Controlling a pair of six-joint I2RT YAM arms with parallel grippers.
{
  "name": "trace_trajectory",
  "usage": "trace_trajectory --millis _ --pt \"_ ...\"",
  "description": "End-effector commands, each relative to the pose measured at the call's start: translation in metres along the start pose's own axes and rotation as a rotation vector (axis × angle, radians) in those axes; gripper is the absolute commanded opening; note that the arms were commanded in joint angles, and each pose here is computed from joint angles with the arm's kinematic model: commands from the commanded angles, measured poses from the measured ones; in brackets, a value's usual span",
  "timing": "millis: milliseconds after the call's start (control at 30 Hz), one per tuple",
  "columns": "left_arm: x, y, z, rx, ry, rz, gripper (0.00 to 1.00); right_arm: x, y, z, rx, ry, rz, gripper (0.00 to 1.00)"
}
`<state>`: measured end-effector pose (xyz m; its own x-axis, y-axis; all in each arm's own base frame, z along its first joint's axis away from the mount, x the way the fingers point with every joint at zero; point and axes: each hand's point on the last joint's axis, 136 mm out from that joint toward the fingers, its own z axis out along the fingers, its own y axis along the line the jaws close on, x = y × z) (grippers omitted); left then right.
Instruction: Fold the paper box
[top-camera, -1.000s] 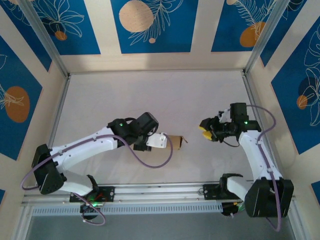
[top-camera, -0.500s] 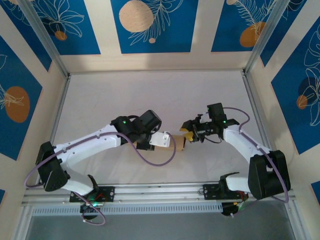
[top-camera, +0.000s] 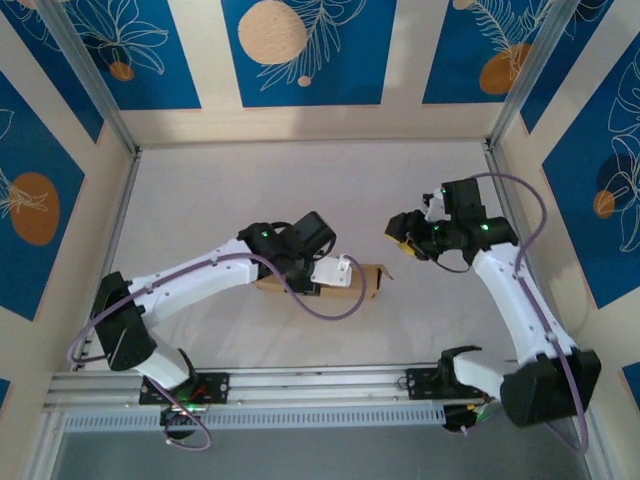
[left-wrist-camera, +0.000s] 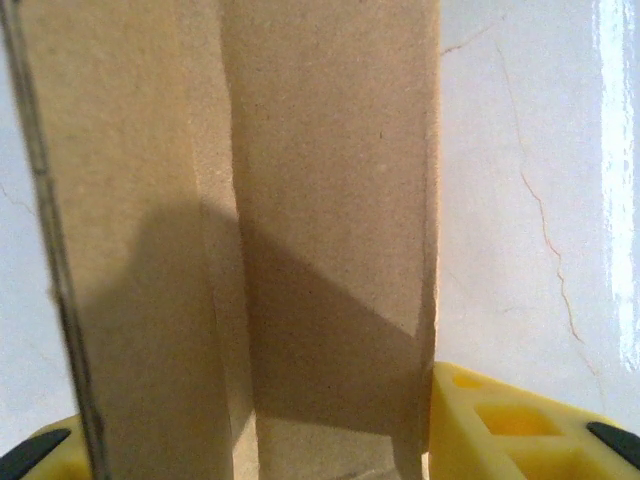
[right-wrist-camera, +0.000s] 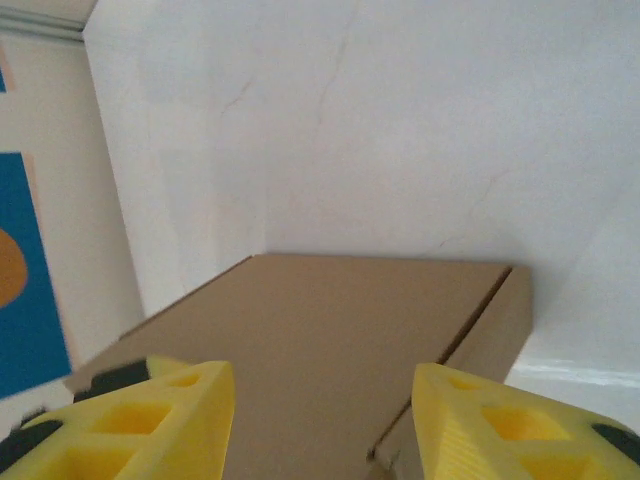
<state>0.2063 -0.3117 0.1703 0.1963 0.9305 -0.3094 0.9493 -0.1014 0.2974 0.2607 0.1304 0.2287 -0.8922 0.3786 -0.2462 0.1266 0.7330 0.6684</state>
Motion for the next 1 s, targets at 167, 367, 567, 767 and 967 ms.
trace_trajectory --millis 167,367,567,767,967 --pt "0.0 -0.004 0.006 0.086 0.006 -0.048 0.46 0.055 0.001 -0.04 0.118 -0.041 -0.843 0.31" --pt "0.003 -0.003 0.008 0.09 0.013 -0.044 0.46 0.062 0.0 -0.033 0.118 0.023 -0.969 0.34" --pt "0.002 -0.003 0.006 0.093 0.003 -0.049 0.46 0.072 -0.006 -0.017 0.128 0.168 -0.991 0.43" --pt "0.001 -0.002 0.005 0.09 -0.004 -0.049 0.46 0.068 -0.024 -0.006 0.229 0.228 -1.012 0.4" --pt "0.0 -0.001 0.004 0.091 -0.012 -0.054 0.46 0.067 -0.019 0.0 0.215 0.24 -0.992 0.31"
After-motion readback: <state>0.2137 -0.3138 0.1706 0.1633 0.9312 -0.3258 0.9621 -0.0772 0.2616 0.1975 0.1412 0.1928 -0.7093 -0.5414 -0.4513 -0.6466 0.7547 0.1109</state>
